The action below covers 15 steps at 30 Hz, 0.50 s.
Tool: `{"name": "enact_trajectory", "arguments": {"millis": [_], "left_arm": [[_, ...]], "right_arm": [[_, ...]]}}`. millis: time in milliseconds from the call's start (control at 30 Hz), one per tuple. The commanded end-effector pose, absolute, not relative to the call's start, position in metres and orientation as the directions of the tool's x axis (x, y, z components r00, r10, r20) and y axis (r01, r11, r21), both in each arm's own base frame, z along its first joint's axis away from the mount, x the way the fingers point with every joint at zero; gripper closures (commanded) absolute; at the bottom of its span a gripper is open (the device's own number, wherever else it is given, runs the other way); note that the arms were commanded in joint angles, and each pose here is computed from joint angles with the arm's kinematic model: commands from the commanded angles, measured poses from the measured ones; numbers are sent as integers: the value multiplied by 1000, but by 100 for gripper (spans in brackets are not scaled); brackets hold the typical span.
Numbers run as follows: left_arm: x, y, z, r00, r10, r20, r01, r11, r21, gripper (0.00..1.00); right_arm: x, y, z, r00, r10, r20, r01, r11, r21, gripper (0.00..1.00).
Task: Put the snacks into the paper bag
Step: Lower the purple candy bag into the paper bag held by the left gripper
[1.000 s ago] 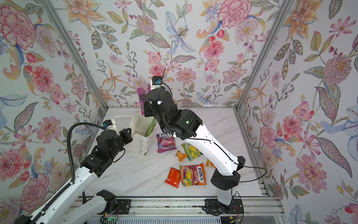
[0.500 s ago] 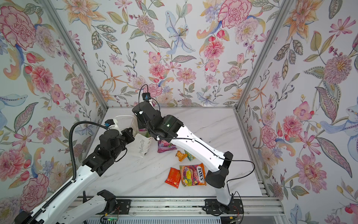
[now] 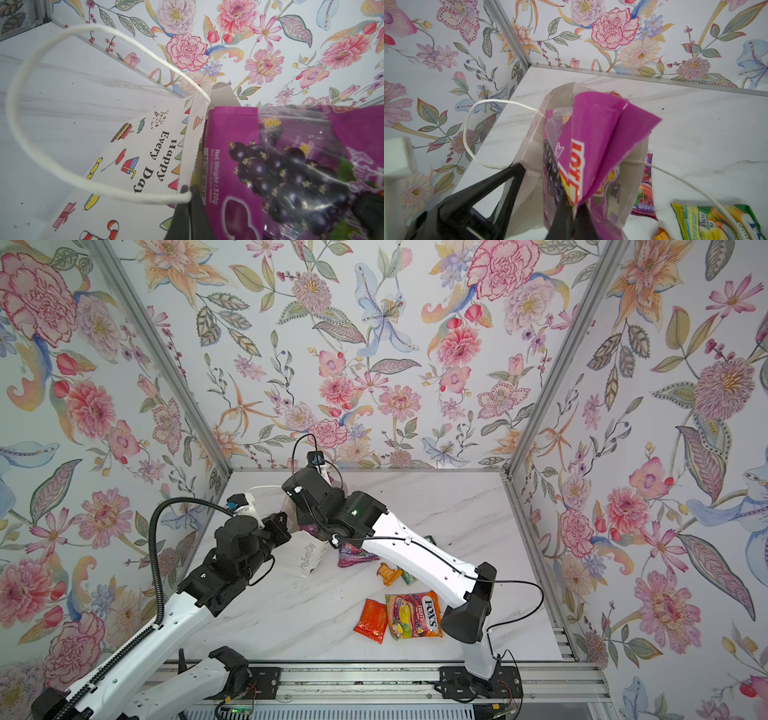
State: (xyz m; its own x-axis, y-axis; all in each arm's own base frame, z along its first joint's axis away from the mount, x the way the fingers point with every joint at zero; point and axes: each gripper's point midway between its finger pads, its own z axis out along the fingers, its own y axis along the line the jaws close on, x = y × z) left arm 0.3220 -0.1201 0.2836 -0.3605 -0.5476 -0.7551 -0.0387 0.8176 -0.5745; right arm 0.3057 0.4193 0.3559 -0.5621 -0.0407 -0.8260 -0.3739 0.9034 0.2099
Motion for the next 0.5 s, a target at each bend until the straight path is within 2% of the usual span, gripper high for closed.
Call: {"name": "enact_trajectory", "arguments": {"millis": [0,467], "left_arm": [[322,-121,302,-327,-561,-761,-27,810,-585,100],[319,-129,298,-350,-551,-757,-7,810,-587,100]], "right_arm": [[308,416,381,-556,46,-830,-369,881,296,100],[336,437,353,-620,37,-783,-376,862,338,100]]}}
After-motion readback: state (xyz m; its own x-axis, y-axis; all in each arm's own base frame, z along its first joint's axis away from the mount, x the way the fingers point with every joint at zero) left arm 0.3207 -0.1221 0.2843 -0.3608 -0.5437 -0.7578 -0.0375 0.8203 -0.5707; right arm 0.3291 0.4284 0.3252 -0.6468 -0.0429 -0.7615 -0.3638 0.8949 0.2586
